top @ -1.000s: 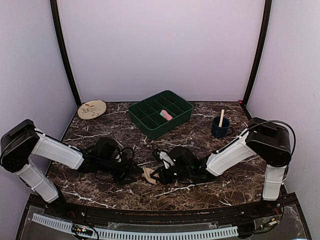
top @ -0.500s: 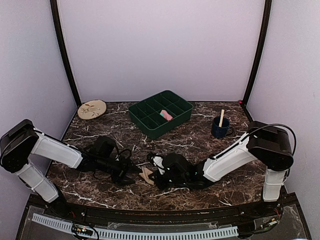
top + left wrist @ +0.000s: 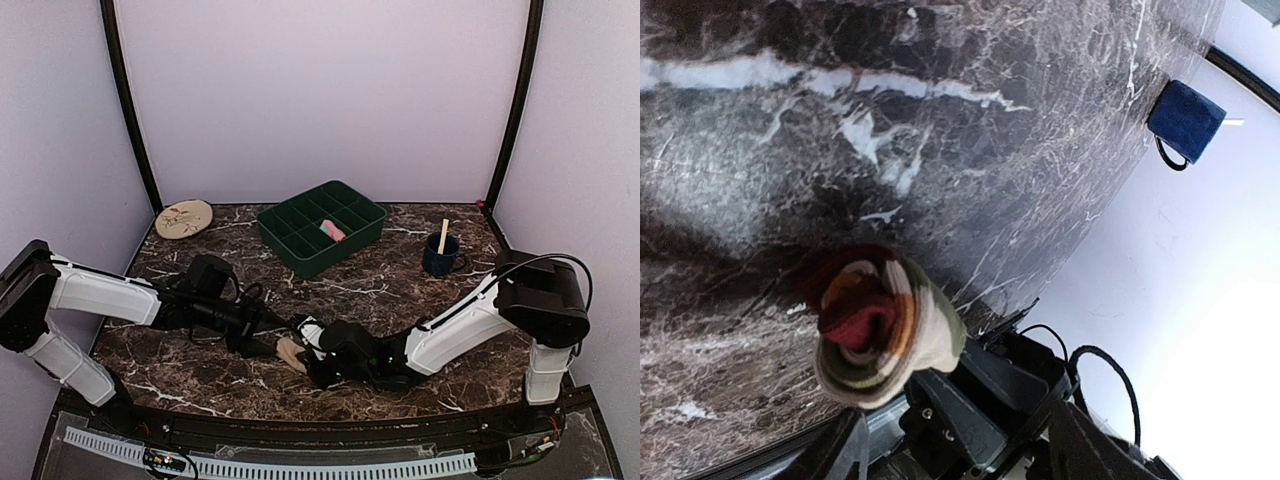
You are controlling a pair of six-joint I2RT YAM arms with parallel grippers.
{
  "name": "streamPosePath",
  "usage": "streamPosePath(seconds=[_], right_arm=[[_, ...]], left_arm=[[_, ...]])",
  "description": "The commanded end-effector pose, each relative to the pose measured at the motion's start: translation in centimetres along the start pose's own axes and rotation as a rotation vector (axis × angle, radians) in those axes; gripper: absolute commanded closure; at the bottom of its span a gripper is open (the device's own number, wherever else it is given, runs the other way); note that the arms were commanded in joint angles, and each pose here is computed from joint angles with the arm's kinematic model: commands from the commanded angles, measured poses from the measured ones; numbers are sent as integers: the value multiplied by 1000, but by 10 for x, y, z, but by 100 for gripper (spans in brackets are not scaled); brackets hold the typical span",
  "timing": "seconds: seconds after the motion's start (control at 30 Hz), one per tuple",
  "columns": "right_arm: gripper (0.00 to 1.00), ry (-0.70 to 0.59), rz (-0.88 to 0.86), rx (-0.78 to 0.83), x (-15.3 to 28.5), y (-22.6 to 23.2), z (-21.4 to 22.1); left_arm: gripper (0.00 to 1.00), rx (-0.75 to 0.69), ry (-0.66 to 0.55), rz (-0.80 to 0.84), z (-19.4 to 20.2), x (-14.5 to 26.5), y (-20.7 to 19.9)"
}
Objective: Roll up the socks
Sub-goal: Roll the sock at the center of the board.
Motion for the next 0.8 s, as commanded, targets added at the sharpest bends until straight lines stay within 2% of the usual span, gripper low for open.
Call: streamPosePath(seconds=[0.0,0.5,0.77], right_arm=[[100,17,20,77,9,5,9],[100,-12,27,145,10,21,7],[100,1,72,169,6,19,10]], left_arm=[[36,58,31,-8,-4,-8,-2],[36,76,98,-38,-18,-40,-10],[37,72,133,-55,-10,-34,-7]])
Point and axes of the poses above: each gripper's point midway between its finger pads, its own x axis back along the fingers, its own y axis along the line the jaws close on, z = x × y, the point moved 7 cm from there along x, back along the fingers
